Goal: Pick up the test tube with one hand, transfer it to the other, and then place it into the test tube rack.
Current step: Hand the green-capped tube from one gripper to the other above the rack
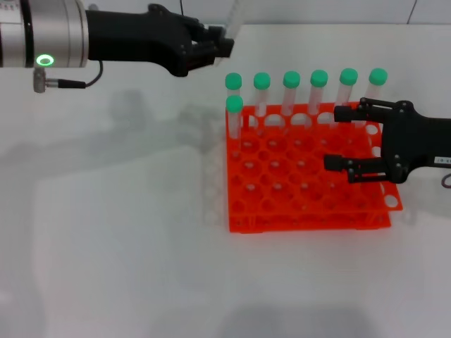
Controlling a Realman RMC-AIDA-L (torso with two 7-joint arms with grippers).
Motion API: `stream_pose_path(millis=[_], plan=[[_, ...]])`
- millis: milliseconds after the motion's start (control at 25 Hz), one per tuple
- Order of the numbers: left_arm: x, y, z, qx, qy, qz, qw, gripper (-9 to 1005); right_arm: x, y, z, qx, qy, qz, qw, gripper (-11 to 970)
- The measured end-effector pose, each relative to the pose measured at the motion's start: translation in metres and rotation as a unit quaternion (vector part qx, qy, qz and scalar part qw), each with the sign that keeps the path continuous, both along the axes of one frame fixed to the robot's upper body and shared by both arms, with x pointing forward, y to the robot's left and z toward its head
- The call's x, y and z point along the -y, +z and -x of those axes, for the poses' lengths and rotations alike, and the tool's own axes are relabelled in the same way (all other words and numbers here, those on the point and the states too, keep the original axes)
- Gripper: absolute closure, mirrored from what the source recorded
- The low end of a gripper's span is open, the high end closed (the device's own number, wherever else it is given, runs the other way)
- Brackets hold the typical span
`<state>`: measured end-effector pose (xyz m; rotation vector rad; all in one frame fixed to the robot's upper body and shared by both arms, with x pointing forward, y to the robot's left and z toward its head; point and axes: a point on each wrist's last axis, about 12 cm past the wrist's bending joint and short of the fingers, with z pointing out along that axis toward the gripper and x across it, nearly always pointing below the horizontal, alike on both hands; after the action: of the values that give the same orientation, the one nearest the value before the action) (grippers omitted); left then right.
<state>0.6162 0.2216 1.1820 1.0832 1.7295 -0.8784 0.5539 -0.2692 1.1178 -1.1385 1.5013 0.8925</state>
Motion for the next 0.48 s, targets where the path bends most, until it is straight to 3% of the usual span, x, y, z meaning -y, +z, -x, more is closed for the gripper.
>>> stream_pose_path(millis=[200, 480], plan=[[0.0, -0.011, -0.008, -0.004, -0.053, 0.022, 0.998, 809, -0.002, 0.002, -0.001, -0.001, -0.002, -0.004, 1.0, 119], [0.014, -0.022, -0.001, 0.003, -0.104, -0.012, 0.995, 808, 0.01, 0.006, -0.002, 0.001, -0.029, -0.019, 0.999, 120]])
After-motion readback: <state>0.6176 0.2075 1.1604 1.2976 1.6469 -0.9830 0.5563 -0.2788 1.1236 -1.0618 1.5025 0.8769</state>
